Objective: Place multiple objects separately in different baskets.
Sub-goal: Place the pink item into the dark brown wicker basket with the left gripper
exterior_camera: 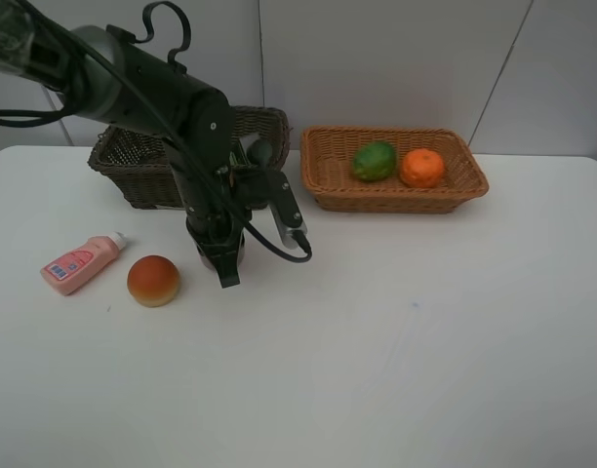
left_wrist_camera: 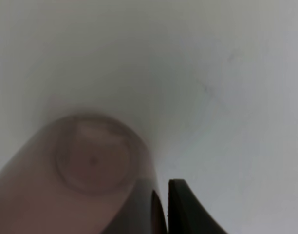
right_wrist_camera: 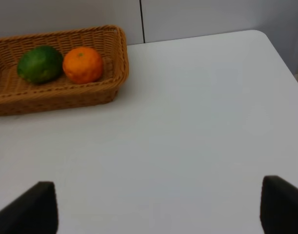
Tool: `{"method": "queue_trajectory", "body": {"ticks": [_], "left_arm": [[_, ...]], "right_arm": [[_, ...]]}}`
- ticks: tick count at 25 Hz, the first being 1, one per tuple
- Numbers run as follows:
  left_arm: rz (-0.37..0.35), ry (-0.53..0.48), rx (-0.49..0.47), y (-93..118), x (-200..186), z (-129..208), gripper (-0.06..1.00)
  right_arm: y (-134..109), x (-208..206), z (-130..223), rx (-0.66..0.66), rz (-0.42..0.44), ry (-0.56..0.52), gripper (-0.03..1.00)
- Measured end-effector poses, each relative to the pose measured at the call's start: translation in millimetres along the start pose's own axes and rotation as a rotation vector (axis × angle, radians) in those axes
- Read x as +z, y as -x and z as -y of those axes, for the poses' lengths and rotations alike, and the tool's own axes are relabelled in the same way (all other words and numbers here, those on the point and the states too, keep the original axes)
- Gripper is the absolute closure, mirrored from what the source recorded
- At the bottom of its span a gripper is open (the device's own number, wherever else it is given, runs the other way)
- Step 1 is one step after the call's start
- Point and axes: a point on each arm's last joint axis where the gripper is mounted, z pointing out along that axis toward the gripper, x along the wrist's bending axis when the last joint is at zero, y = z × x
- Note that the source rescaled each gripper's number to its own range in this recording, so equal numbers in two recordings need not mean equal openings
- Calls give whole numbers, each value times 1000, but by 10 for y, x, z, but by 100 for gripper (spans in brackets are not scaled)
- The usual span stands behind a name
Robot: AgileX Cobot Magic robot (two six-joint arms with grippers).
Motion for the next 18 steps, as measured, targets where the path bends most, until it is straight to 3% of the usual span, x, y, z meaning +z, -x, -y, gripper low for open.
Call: {"method": "queue_trajectory", "body": {"ticks": [13,18], "left_arm": [[-3,5,-7,-4,-8,-5,94],[-5,-1,-140,-45,-141,-35,94]], "right_arm": [[0,0,0,0,0,0,15],[0,0,0,0,0,0,15]]}}
